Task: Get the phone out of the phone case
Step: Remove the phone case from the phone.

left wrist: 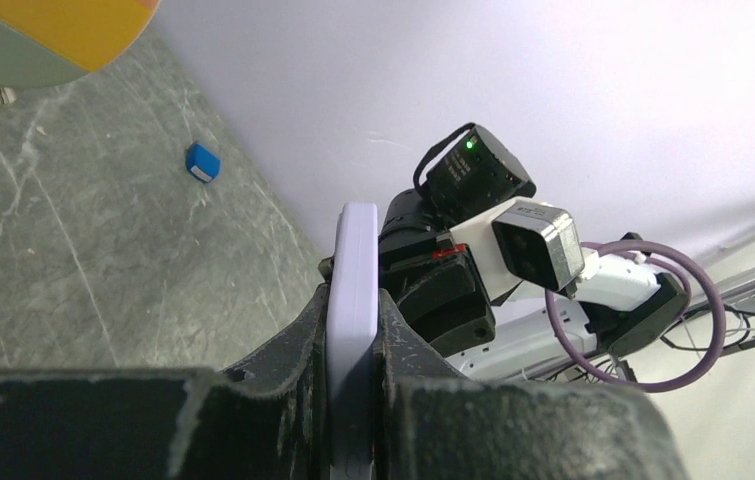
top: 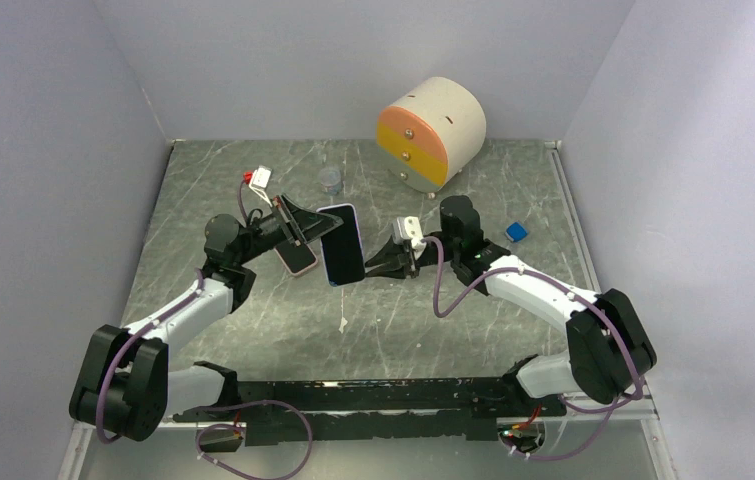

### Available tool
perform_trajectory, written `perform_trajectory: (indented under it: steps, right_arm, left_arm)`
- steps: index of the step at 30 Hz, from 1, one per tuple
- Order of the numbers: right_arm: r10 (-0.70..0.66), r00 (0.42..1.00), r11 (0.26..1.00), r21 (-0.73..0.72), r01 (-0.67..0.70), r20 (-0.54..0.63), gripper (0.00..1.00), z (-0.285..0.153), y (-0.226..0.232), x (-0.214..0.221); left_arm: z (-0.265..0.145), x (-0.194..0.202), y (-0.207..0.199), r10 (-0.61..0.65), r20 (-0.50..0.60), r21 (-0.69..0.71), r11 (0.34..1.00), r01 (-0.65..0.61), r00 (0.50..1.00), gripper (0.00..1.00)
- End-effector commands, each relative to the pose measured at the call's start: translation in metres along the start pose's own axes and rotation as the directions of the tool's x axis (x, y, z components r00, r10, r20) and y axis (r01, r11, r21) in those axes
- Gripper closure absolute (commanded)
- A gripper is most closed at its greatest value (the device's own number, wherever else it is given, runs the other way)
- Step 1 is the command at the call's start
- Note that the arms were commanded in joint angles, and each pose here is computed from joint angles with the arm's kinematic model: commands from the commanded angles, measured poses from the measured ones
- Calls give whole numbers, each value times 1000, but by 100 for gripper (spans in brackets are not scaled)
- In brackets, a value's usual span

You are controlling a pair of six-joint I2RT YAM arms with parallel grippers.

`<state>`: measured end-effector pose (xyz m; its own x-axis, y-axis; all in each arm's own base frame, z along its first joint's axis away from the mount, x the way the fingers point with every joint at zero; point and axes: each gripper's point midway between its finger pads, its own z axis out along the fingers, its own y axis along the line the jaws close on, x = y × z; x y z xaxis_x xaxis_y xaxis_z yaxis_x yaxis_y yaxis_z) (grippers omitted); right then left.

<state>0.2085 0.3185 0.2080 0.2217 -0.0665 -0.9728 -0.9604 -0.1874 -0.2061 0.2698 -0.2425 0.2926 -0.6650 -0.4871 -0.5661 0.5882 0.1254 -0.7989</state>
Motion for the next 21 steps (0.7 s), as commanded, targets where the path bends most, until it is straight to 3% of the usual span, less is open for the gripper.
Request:
perform_trajectory:
  steps: [1, 14, 21]
  right_arm:
    - [-125, 989, 989, 92, 118, 73, 100, 6, -23, -29]
    - [17, 966, 992, 115, -48, 258, 75, 3, -16, -62]
    - [55, 951, 989, 115, -94, 305, 69, 1, -18, -76]
  left_arm:
    - [6, -16, -46, 16, 36, 132, 991, -20, 999, 98]
    - [6, -6, -29, 40, 26, 96, 994, -42, 999, 98]
    - [7, -3, -23, 37, 33, 105, 994, -40, 999, 98]
